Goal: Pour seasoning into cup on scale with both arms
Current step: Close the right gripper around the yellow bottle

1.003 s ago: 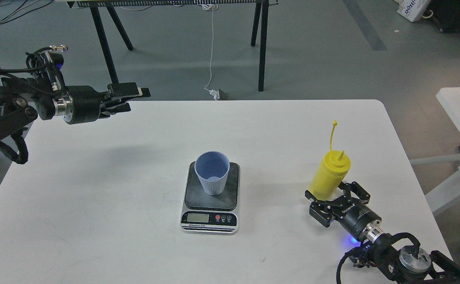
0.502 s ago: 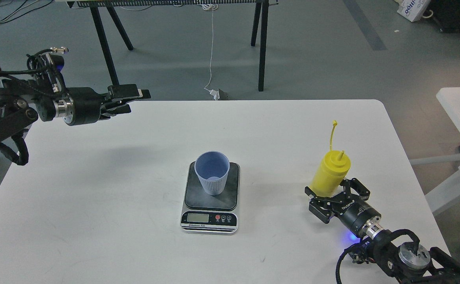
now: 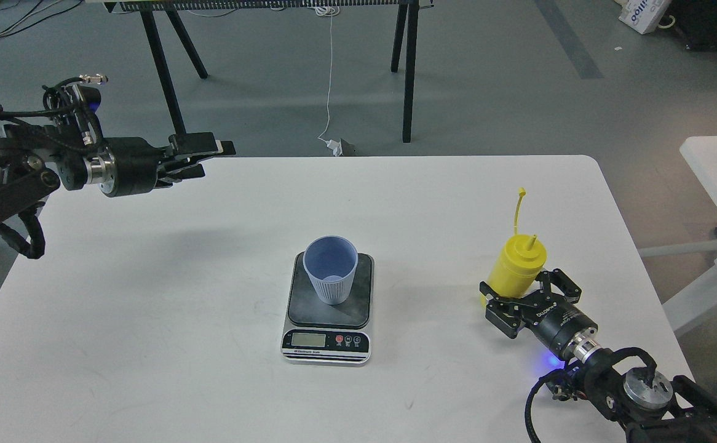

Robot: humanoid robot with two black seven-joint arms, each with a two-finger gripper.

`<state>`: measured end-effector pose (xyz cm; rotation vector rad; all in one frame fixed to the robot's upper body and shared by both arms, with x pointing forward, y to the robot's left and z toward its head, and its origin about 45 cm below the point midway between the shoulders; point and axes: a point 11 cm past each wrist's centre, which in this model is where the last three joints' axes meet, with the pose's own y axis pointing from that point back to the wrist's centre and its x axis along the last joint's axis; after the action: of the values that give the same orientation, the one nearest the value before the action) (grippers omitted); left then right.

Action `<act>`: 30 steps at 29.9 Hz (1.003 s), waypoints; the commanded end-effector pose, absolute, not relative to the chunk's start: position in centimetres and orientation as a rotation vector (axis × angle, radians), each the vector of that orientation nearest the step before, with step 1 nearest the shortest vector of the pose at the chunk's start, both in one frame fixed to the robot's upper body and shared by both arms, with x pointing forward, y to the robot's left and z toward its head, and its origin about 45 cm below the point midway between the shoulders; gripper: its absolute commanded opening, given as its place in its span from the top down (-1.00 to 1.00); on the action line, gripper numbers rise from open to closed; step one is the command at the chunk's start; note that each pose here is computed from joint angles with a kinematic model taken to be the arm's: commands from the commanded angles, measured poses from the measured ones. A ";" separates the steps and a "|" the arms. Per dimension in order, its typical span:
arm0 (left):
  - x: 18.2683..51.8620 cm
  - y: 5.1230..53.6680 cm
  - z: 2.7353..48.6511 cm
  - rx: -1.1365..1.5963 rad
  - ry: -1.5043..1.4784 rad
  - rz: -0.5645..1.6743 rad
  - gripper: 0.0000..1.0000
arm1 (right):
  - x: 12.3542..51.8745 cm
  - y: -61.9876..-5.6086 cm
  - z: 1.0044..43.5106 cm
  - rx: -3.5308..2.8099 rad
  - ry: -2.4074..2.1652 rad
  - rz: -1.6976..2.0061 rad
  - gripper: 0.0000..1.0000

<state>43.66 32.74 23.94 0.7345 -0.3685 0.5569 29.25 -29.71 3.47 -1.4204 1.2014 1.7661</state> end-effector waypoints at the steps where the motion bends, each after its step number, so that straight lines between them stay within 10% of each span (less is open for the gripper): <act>1: 43.5 32.8 23.7 0.736 -0.363 0.556 -0.99 | 29.7 -29.6 3.8 -1.429 1.196 1.759 -1.00; 23: 43.5 32.9 23.6 0.737 -0.361 0.557 -0.99 | 29.9 -30.0 3.3 -1.436 1.230 1.766 -0.90; 30: 43.5 32.8 23.6 0.735 -0.362 0.556 -0.99 | 29.7 -30.1 3.0 -1.487 1.272 1.768 0.46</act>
<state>43.49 32.84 23.62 0.7367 -0.3612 0.5562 29.77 -29.93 3.23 -1.4682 1.2449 1.7711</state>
